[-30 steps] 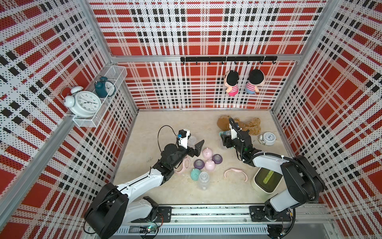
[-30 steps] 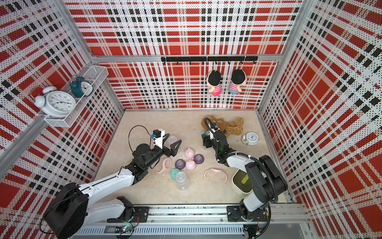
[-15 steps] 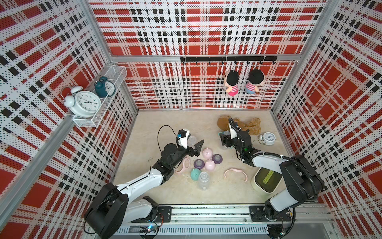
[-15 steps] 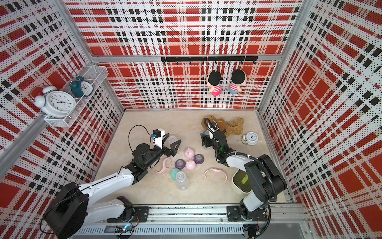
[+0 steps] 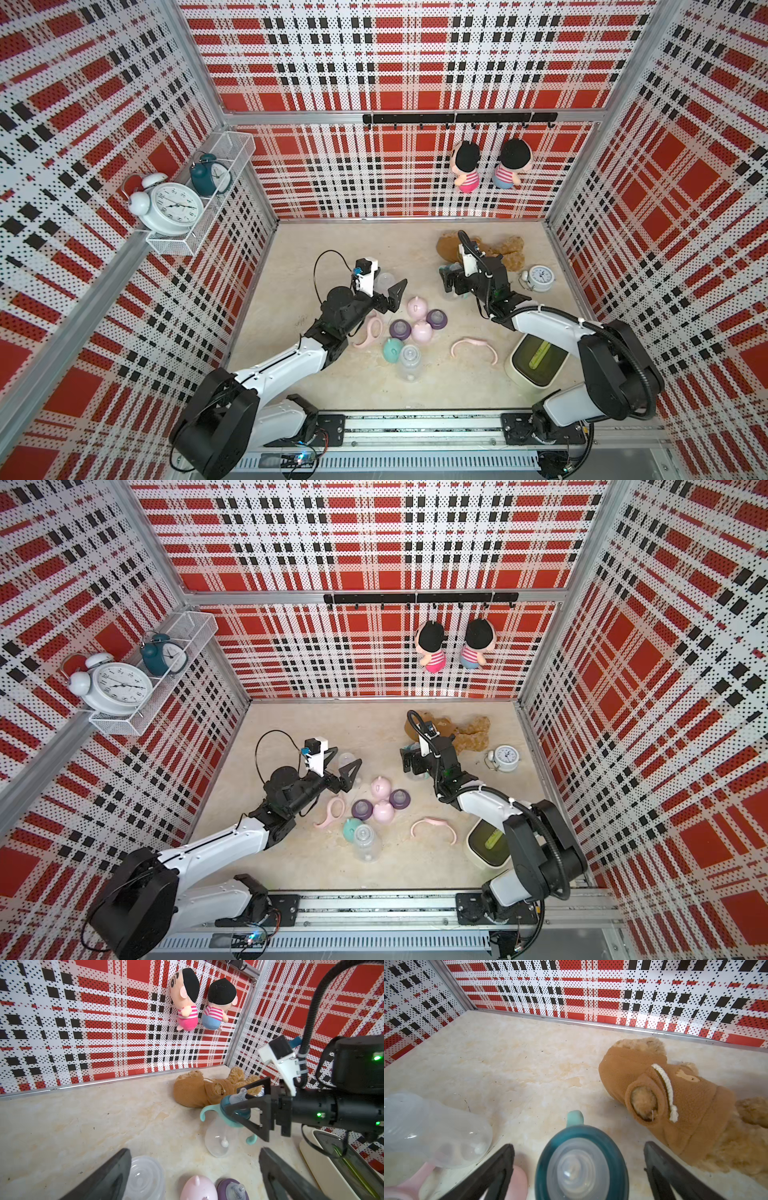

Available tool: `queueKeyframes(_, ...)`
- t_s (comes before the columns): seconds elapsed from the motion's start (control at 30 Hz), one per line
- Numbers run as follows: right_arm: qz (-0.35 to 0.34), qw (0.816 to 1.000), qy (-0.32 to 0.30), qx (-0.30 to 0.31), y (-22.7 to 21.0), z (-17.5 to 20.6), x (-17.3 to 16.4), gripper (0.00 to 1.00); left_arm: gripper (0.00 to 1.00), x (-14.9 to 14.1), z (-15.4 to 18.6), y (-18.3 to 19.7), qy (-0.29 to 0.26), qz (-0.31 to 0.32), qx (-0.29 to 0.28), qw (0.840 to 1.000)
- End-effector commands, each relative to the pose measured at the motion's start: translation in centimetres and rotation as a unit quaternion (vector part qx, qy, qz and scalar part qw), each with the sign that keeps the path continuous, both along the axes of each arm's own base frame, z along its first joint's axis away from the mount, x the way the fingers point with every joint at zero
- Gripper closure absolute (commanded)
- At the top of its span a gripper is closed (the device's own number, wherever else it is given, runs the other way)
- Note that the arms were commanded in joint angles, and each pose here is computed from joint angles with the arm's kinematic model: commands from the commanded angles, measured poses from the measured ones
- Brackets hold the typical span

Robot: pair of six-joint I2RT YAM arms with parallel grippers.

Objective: Assemble the baby bottles
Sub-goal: Place the baby bottle at the center of the board, then pick up the lid from the center of the board.

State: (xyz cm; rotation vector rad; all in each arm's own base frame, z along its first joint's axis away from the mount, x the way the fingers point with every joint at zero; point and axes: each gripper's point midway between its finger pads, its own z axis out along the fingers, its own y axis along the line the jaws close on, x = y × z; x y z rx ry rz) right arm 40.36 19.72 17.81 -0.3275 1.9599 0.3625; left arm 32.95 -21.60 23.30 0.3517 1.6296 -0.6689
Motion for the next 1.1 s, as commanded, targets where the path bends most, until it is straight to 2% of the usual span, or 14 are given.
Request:
queueKeyframes(0.0,0.018,1.000,0.012,-0.001,0.3,2.6,-1.7,0.00,0.02,-0.1,-0.2,0.7,0.012,-0.002,-0.010,1.000)
queueKeyframes(0.13,0.051,0.998,0.045,-0.011,1.2,4.3,-3.7,0.03,0.02,0.3,-0.2,1.4,0.020,0.009,-0.020,1.000)
queueKeyframes(0.3,0.105,0.989,0.089,-0.052,3.8,6.7,-6.9,0.07,0.02,0.7,-0.1,2.8,0.035,0.027,-0.037,0.998)
queueKeyframes(0.4,0.146,0.978,0.137,-0.059,5.4,7.0,-8.9,0.08,0.02,1.1,0.1,4.3,0.044,0.048,-0.055,0.996)
queueKeyframes(0.63,0.223,0.957,0.168,-0.082,9.6,8.8,-13.2,0.10,0.02,2.4,-0.1,8.5,0.068,0.112,-0.096,0.987)
queueKeyframes(0.87,0.264,0.930,0.207,-0.148,13.6,6.5,-16.0,0.13,0.02,3.7,-0.5,12.0,0.085,0.158,-0.123,0.976)
queueKeyframes(1.07,0.307,0.898,0.235,-0.211,16.2,3.7,-17.6,0.14,0.02,4.0,-0.9,14.2,0.093,0.188,-0.139,0.968)
